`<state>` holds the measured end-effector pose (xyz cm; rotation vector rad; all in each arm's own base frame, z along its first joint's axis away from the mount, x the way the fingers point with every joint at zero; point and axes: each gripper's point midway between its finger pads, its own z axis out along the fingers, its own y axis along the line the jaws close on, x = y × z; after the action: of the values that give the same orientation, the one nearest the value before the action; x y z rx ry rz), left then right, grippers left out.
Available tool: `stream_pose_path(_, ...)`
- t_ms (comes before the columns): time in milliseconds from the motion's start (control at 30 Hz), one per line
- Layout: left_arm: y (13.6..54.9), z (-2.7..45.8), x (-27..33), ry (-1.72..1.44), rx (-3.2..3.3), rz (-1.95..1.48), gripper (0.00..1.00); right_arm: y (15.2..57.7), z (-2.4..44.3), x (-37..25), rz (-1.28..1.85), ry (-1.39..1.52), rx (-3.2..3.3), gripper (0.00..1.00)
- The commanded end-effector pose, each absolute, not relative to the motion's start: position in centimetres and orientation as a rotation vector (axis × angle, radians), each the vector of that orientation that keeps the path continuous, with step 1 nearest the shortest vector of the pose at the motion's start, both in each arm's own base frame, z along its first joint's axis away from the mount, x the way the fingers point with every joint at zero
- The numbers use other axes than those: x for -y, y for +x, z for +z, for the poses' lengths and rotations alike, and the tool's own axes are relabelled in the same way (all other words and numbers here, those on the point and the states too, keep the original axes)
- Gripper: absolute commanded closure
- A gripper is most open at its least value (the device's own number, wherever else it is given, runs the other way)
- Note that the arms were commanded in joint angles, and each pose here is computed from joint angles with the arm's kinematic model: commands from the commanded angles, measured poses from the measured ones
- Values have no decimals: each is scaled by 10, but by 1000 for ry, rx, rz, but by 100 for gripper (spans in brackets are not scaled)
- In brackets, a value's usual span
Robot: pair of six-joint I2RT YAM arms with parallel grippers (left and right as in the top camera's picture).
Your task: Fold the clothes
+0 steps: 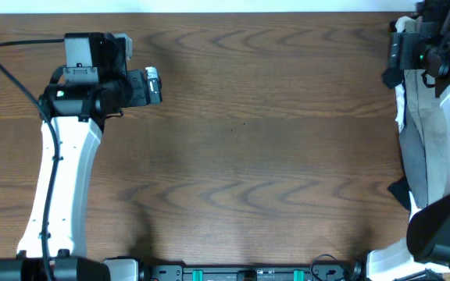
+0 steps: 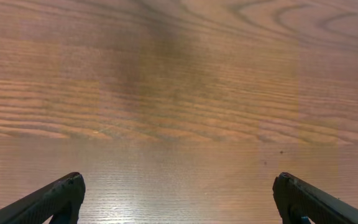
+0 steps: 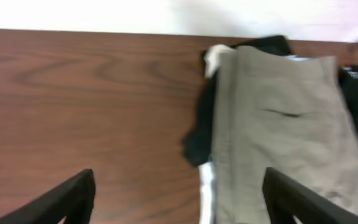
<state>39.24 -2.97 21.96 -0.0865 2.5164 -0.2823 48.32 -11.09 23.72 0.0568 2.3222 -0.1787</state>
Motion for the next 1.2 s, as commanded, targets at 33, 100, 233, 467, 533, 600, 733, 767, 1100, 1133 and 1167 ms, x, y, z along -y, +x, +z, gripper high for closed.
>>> stream_pose_path(33,398,216,30,-105,-2529,-302,2,493,220,153,-317,150,-2330,18)
stream_pose_path(100,398,214,30,-106,-2534,-302,2,500,206,166,-352,180,-2334,18)
stream_pose_path(233,398,213,30,-106,-2535,-302,2,515,181,182,-391,218,-2330,18)
stream_pose_path(467,398,213,30,-106,-2535,-302,2,544,143,201,-463,248,-2285,19)
stream_pose_path(533,398,213,30,-106,-2535,-302,2,552,131,205,-475,254,-2273,19)
stream_pose_path(600,398,213,30,-106,-2535,-302,2,558,118,207,-479,256,-2268,20)
stream_pose_path(733,398,213,30,-106,-2535,-302,2,567,92,215,-487,266,-2260,24)
stream_pose_path(767,398,213,30,-106,-2535,-302,2,568,86,216,-487,268,-2262,24)
stream_pose_path(1100,398,213,30,-106,-2535,-302,2,571,31,217,-468,258,-2320,37)
stream_pose_path(1133,398,213,30,-106,-2535,-302,2,570,29,217,-467,258,-2324,39)
stream_pose_path(1167,398,213,30,-106,-2535,-302,2,570,27,217,-468,258,-2327,44)
